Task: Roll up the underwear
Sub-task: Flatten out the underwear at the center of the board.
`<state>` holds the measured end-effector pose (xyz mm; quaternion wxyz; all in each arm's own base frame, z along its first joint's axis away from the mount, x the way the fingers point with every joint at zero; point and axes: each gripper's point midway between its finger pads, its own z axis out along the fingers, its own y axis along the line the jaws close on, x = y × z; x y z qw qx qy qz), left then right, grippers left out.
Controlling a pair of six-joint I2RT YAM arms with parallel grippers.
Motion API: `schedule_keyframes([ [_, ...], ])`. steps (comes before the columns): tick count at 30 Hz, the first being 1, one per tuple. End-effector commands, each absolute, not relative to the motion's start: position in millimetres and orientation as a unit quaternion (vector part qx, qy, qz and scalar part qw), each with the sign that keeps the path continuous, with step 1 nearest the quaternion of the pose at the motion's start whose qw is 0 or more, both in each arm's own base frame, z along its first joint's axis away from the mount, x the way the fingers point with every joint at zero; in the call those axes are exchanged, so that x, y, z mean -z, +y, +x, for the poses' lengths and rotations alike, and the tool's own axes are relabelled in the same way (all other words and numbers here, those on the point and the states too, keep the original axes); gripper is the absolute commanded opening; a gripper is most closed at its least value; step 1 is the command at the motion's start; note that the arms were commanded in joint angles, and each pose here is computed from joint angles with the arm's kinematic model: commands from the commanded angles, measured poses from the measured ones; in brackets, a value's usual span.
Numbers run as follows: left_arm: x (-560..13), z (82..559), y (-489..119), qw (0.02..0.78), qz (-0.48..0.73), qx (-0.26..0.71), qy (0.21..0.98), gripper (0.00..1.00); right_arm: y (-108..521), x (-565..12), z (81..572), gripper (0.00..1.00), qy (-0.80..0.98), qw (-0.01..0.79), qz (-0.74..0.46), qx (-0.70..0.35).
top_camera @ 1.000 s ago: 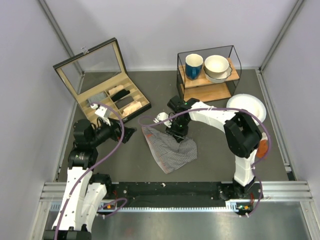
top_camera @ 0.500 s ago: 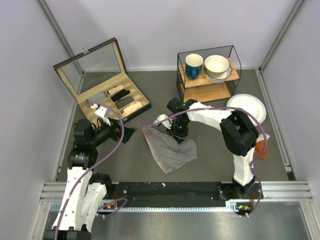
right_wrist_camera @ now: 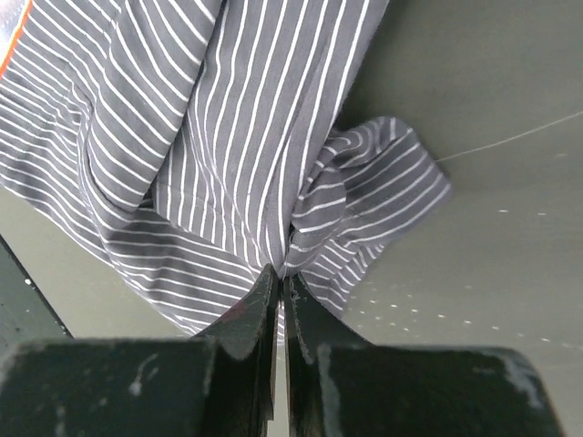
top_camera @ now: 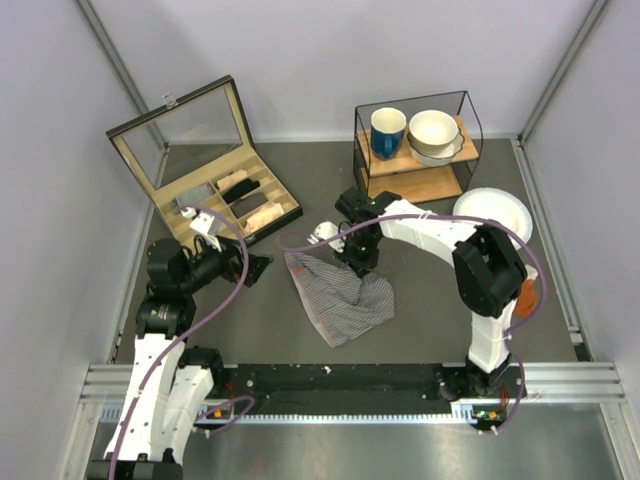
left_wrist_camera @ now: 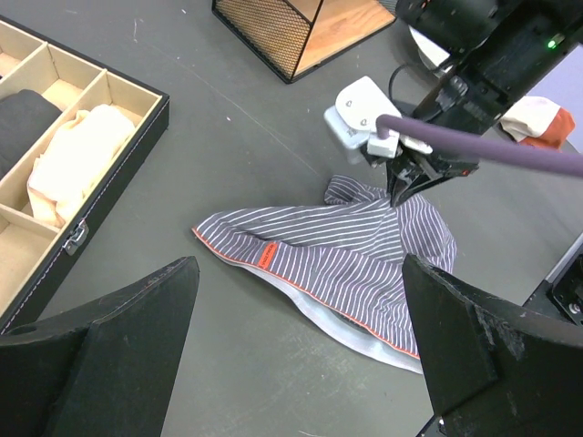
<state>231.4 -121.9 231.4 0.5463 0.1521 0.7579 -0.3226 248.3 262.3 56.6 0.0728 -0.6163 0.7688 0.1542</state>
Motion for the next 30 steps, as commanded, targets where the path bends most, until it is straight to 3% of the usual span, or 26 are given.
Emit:
schedule_keyframes([
  [1, -245, 233, -123, 0.567, 0.162, 0.325, 0.739, 0.99, 266, -99, 268, 0.0, 0.757, 0.129, -0.626, -0.134],
  [15, -248, 231, -123, 0.572, 0.166, 0.325, 0.735, 0.99, 284, -118, 337, 0.0, 0.747, 0.175, -0.64, -0.041],
  [25, -248, 231, -123, 0.573, 0.166, 0.324, 0.735, 0.99, 297, -116, 430, 0.0, 0.758, 0.239, -0.598, 0.103],
  [30, -247, 232, -123, 0.572, 0.164, 0.323, 0.736, 0.99, 300, -128, 475, 0.11, 0.76, 0.303, -0.552, 0.16],
])
